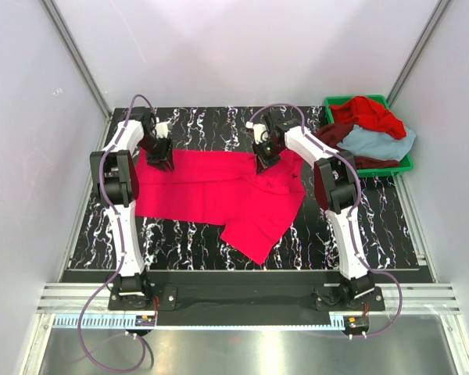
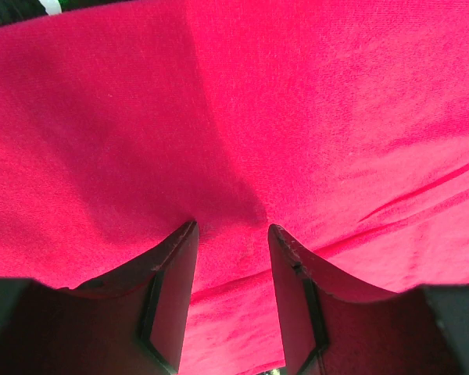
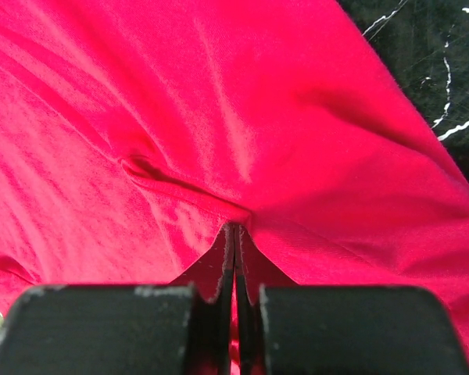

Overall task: Fold and stack the t-shirts
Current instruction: Fold the tshirt

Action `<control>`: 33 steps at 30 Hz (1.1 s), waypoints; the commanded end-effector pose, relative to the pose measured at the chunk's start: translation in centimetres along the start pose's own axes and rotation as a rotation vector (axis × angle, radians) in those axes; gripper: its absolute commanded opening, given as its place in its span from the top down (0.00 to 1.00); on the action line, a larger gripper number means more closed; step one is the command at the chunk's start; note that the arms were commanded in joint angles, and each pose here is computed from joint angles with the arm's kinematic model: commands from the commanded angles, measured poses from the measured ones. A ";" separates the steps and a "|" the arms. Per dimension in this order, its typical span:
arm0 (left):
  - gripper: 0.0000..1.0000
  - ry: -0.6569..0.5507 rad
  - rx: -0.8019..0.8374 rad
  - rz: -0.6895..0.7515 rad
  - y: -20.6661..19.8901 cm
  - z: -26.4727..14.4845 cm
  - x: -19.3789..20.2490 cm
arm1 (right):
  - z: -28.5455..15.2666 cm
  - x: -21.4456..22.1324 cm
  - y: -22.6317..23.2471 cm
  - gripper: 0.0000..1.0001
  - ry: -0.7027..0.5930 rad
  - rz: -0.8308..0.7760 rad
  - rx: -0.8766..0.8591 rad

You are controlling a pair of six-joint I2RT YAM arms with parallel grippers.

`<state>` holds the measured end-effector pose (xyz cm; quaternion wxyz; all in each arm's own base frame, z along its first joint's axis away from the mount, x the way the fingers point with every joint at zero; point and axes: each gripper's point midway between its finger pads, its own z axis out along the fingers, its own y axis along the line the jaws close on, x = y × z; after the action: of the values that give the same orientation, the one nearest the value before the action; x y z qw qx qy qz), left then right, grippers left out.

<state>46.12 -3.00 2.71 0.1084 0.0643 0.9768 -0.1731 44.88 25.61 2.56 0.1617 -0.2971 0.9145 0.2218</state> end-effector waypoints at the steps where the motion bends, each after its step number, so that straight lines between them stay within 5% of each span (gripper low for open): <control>1: 0.53 -0.023 0.015 0.016 -1.2 -1.2 -0.3 | -2.1 -1.6 2.2 1.00 -0.042 -0.037 -0.029; 18: 0.53 -0.034 0.044 0.011 -1.7 -1.3 -0.6 | -3.4 1.8 9.2 1.00 0.022 -0.071 -0.120; 22: 0.53 -0.020 0.052 -0.003 -1.8 -1.2 0.2 | -3.4 1.0 8.0 0.53 -0.009 -0.098 -0.036; 33: 0.53 -0.024 0.025 0.005 -1.9 -2.3 1.3 | -3.0 -4.4 4.8 0.50 -0.116 -0.197 0.122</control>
<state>43.89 -3.55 2.78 0.0929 0.0618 0.9763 -0.1855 41.79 29.57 7.00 0.1986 -0.3546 0.8923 0.1967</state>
